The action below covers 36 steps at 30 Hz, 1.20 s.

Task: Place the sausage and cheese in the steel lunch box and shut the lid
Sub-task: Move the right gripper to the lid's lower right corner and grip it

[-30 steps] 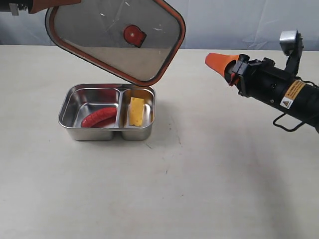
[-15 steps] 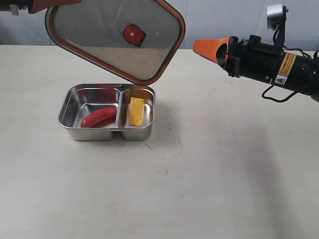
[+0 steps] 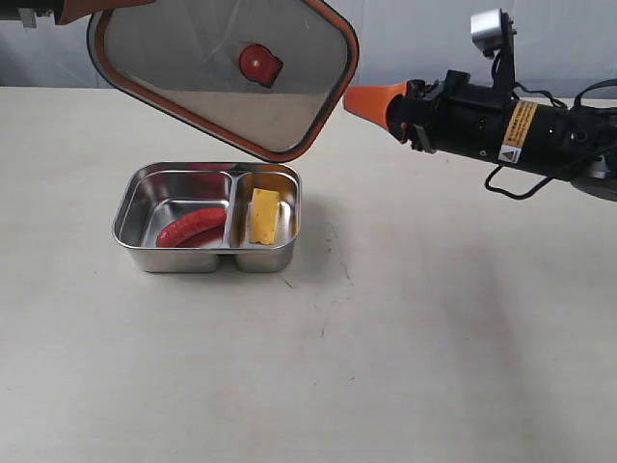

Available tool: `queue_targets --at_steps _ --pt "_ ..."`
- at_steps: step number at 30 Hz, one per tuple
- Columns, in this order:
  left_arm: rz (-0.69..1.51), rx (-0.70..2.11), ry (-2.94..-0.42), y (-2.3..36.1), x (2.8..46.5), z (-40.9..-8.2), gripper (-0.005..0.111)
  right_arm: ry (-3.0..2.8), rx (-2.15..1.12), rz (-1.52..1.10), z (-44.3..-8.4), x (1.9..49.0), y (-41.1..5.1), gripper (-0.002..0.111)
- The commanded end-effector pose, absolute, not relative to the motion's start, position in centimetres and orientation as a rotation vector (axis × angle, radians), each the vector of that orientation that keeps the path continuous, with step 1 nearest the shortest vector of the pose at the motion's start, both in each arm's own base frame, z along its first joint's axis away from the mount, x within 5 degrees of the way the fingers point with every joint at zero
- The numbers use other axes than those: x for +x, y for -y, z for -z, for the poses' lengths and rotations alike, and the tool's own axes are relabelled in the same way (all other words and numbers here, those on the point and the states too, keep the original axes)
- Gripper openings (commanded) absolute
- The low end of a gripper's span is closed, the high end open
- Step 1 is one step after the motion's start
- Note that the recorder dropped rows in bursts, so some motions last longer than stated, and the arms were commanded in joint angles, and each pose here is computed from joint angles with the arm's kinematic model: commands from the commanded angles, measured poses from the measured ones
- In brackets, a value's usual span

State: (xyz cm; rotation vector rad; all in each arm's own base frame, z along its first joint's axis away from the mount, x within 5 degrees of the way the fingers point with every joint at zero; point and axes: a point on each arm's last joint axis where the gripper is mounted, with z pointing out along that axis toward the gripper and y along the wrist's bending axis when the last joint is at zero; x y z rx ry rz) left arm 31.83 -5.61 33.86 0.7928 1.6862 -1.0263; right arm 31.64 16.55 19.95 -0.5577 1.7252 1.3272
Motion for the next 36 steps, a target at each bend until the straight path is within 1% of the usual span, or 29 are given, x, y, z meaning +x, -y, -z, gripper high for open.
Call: queue_targets --at_steps 1,3,5,6,8,10,13,16,17,22,24,31,33,36 --pt "1.035 0.773 -1.648 5.5 31.7 -34.6 0.0 -1.684 -0.58 -1.28 -20.1 31.7 -17.1 0.033" --pt "1.035 0.773 -1.648 5.5 31.7 -34.6 0.0 -1.668 -0.572 -1.245 -20.2 31.9 -17.3 0.034" --pt "1.034 0.774 -1.647 5.5 31.7 -34.6 0.0 -1.675 -0.551 -1.236 -20.2 32.0 -17.3 0.041" --pt "1.034 0.774 -1.647 5.5 31.7 -34.6 0.0 -1.675 -0.551 -1.234 -20.2 32.1 -17.3 0.047" --pt "1.034 0.774 -1.647 5.5 31.7 -34.6 0.0 -1.685 -0.546 -1.226 -20.2 32.2 -17.3 0.051" --pt "1.035 0.772 -1.646 5.5 31.7 -34.7 0.0 -1.679 -0.56 -1.224 -20.4 32.2 -17.7 0.047" --pt "1.035 0.772 -1.646 5.5 31.7 -34.7 0.0 -1.661 -0.564 -1.222 -21.0 32.5 -18.4 0.036" --pt "1.035 0.772 -1.646 5.5 31.7 -34.7 0.0 -1.694 -0.553 -1.159 -21.4 33.2 -19.0 0.025" --pt "1.035 0.772 -1.646 5.5 31.7 -34.7 0.0 -1.689 -0.559 -1.153 -21.6 33.3 -19.0 0.023" --pt "1.036 0.771 -1.645 5.5 31.7 -34.7 0.0 -1.672 -0.476 -1.166 -22.0 33.7 -18.9 0.023" --pt "1.036 0.771 -1.645 5.5 31.7 -34.7 0.0 -1.673 -0.49 -1.159 -22.0 33.8 -18.9 0.023" --pt "1.026 0.801 -1.701 5.5 31.5 -34.2 0.0 -1.568 -0.689 -1.233 -22.4 32.4 -19.6 0.023" --pt "1.023 0.813 -1.724 5.5 31.4 -34.0 0.0 -1.452 -0.781 -1.198 -22.9 32.1 -19.7 0.023" --pt "1.001 0.847 -1.75 5.5 31.2 -33.8 0.0 -1.403 -0.827 -1.225 -23.1 31.6 -19.8 0.023"
